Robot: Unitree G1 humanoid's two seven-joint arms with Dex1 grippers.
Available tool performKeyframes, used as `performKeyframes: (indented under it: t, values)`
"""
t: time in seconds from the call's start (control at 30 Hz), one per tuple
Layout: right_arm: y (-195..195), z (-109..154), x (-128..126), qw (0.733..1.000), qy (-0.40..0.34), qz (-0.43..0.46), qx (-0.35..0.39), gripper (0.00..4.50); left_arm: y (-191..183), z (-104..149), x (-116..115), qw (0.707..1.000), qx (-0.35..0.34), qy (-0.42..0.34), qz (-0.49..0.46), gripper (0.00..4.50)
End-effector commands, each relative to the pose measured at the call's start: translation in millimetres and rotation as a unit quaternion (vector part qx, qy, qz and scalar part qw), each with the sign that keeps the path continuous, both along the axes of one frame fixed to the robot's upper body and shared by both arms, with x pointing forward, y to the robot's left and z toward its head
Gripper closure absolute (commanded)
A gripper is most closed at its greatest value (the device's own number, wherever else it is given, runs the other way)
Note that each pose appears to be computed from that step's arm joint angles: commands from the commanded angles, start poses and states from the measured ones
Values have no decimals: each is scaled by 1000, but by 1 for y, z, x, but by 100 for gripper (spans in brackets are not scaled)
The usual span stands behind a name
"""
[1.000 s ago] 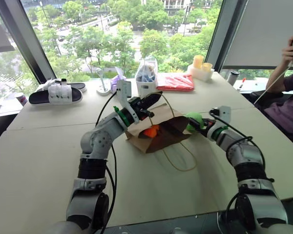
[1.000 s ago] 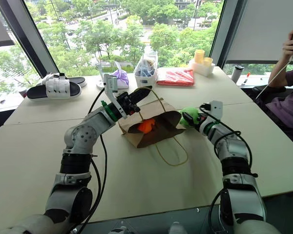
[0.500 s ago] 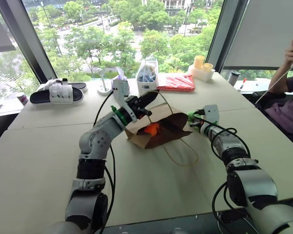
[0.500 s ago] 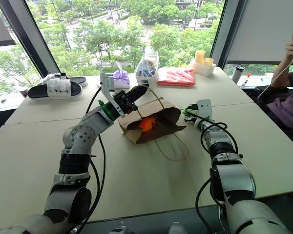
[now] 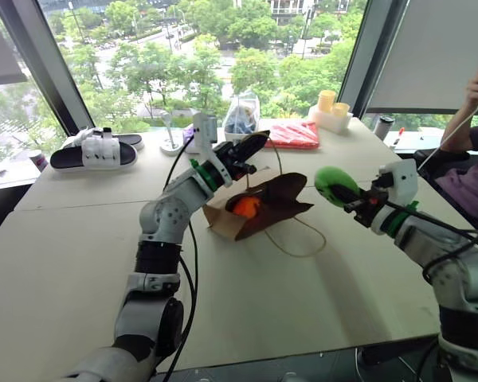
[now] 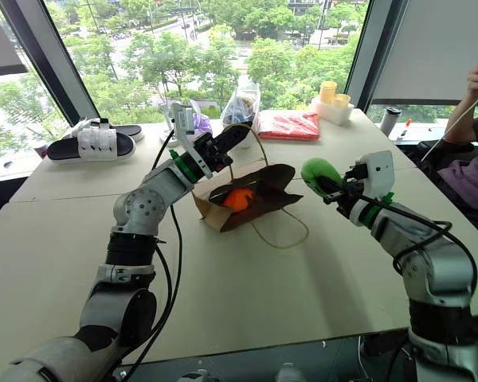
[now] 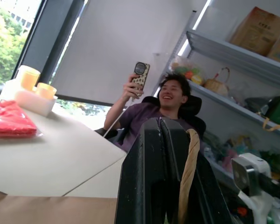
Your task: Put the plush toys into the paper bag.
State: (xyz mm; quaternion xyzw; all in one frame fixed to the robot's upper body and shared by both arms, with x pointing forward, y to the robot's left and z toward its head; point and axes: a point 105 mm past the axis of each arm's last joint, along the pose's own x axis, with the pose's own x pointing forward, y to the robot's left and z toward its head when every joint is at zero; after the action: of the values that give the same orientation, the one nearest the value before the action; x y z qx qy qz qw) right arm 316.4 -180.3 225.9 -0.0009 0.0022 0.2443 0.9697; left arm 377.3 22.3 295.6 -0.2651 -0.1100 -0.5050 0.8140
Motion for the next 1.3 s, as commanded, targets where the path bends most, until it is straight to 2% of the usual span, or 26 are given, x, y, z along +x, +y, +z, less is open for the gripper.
performKeyframes:
  t: [0.03,0.23,0.43,0.53,0.67,0.7,0.73,0.77,1.0,1.07,1.13,1.23,1.3]
  values:
    - [23,2,-8,1000,9,8,25,448,-8,20,-9,999,-14,-26,-32,450]
    - [51,-16,7,998,55,37,23,448,-15,19,-10,999,-14,-25,-35,450]
    - [72,-21,42,997,70,35,10,448,-20,20,-14,998,-25,-26,-43,450]
    - [80,-25,47,996,68,49,-37,309,-17,20,-11,999,-36,-18,-29,450]
    - [80,-20,44,996,58,51,-42,126,-8,22,-3,998,-55,-1,-8,450]
    - [80,-19,43,996,56,52,-44,60,-8,23,-3,998,-57,0,-8,450]
    - [80,-17,40,996,53,56,-44,20,-7,23,-2,998,-57,1,-7,450]
    - [78,-14,36,996,49,59,-44,8,-7,23,-2,998,-58,2,-7,450]
    - [38,27,-15,997,-11,69,25,8,-2,20,4,998,-54,9,-3,450]
    - [14,31,-29,996,-19,45,75,8,-3,19,5,998,-54,11,-6,450]
    - [-11,24,-39,995,-8,3,101,8,-4,19,6,998,-53,12,-11,450]
    - [-35,-2,-52,994,35,-49,90,8,-6,21,6,998,-56,9,-19,450]
    - [-47,-19,-59,987,55,-72,131,8,-7,22,6,998,-59,10,-22,450]
